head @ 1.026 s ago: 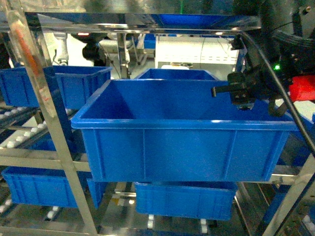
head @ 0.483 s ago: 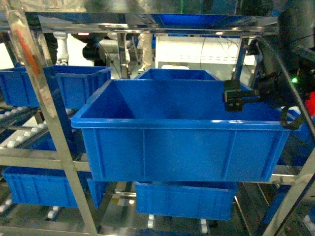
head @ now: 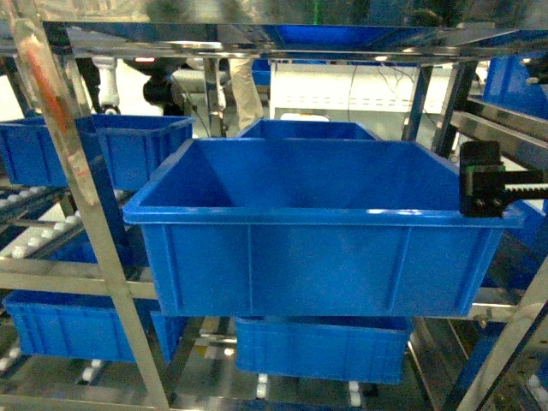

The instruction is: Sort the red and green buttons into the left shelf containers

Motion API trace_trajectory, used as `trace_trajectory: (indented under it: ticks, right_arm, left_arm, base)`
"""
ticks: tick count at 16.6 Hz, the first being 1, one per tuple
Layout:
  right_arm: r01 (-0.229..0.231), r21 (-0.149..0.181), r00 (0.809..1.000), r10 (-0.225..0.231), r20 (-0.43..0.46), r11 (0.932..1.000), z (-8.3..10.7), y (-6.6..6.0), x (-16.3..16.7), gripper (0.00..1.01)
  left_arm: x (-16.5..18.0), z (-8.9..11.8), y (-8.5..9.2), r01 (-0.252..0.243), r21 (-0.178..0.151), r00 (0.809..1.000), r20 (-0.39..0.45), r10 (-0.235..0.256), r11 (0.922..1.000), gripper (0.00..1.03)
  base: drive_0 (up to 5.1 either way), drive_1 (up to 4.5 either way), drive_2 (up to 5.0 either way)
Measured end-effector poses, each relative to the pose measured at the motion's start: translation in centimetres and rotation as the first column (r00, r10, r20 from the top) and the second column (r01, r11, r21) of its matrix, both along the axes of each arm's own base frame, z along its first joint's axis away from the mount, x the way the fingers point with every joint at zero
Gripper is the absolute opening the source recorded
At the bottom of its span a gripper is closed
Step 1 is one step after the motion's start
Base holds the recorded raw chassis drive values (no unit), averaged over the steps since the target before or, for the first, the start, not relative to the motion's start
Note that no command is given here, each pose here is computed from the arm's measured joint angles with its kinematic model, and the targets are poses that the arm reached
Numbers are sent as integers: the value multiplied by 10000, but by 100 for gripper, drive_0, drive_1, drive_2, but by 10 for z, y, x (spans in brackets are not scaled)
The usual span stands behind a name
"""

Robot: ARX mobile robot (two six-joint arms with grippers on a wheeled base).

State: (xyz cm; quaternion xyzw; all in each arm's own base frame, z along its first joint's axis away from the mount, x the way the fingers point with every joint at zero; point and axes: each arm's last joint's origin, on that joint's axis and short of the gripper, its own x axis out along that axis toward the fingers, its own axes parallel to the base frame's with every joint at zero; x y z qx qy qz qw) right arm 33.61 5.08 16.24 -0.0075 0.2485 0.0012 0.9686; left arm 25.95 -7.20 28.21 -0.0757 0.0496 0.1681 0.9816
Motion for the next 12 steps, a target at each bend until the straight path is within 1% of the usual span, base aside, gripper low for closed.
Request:
trace_trajectory:
  ticks: [3, 6, 7, 10, 12]
  right_arm:
    - [-20, 8, 10000, 20, 90, 10000, -2, -2, -16, 98]
    - [0, -38, 10000, 0, -74, 10000, -5, -5, -33, 98]
    - [37, -143, 9999, -39, -136, 9999, -8, -7, -42, 98]
    - [109, -276, 9987, -123, -502, 9996, -13, -14, -62, 98]
    - [237, -369, 9979, -259, -598, 9990, -15, -18, -69, 98]
  left_arm:
    - [0, 0, 0, 0, 0, 10000, 0, 0, 10000, 28]
    - [0, 0, 0, 0, 0, 10000, 0, 0, 10000, 28]
    - [0, 0, 0, 0, 4, 10000, -1, 0, 10000, 28]
    - [0, 0, 0, 0, 5, 10000, -5, 0, 10000, 28]
    - [0, 0, 0, 0, -1, 10000, 4, 0, 10000, 28]
  base:
    - [0, 0, 0]
    - [0, 0, 0]
    - [0, 0, 0]
    - [0, 0, 0]
    - [0, 0, 0]
